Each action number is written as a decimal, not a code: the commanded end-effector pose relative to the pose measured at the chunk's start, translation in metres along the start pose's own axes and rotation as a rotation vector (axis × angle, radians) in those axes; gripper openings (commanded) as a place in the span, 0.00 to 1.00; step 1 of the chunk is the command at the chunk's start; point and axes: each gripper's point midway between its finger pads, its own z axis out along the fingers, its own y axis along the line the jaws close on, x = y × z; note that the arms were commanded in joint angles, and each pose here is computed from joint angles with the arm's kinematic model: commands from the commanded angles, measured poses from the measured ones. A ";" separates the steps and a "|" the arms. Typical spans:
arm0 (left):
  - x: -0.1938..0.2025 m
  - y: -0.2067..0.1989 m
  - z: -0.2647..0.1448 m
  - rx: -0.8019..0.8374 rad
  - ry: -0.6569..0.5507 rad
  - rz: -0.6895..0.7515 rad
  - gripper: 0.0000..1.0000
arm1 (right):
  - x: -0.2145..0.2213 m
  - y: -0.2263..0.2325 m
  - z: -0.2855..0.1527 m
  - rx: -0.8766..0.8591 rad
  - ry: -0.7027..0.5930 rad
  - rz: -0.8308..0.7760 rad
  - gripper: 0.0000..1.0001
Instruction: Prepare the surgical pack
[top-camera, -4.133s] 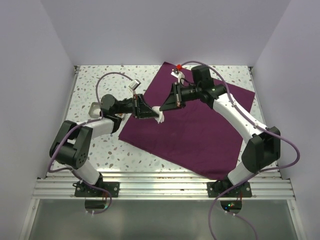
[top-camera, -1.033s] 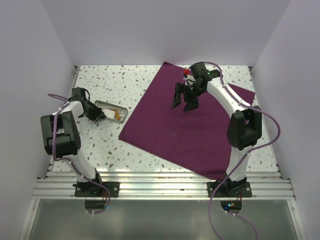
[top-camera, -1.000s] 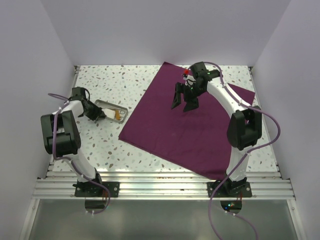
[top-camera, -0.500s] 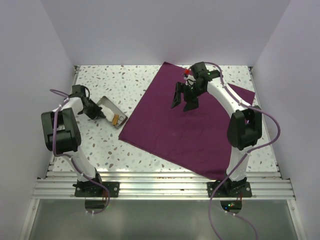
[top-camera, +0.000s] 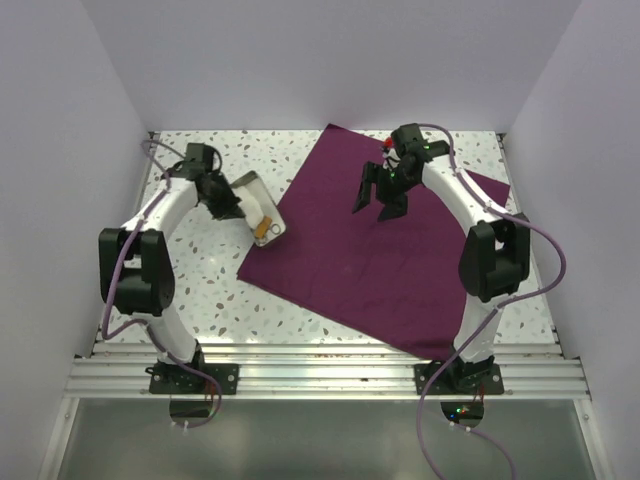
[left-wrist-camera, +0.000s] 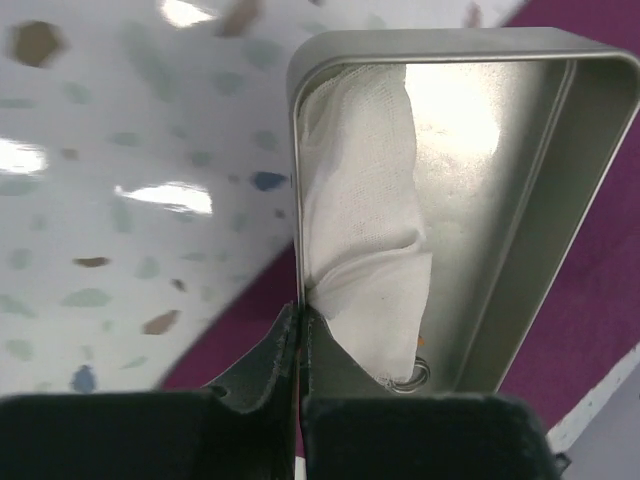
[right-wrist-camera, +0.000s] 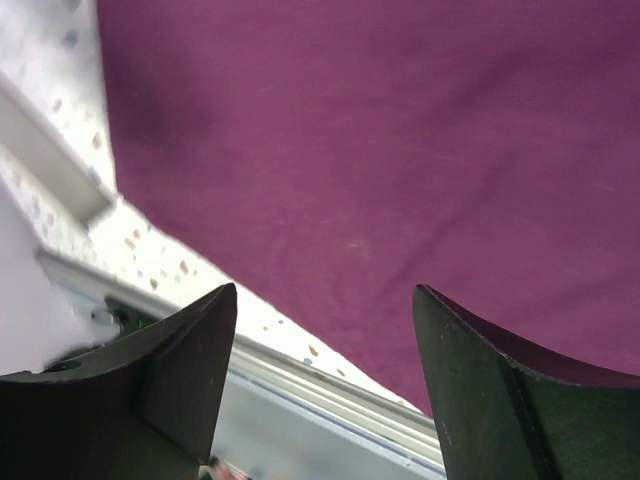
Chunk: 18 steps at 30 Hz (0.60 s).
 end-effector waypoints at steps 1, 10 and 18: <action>0.021 -0.064 -0.001 0.091 0.042 0.070 0.00 | -0.016 -0.044 -0.041 0.155 -0.139 0.152 0.74; 0.074 -0.164 0.043 0.137 0.142 0.162 0.00 | -0.012 -0.120 -0.057 0.261 -0.202 0.359 0.69; 0.121 -0.231 0.071 0.175 0.235 0.148 0.00 | 0.015 -0.130 -0.061 0.283 -0.195 0.367 0.70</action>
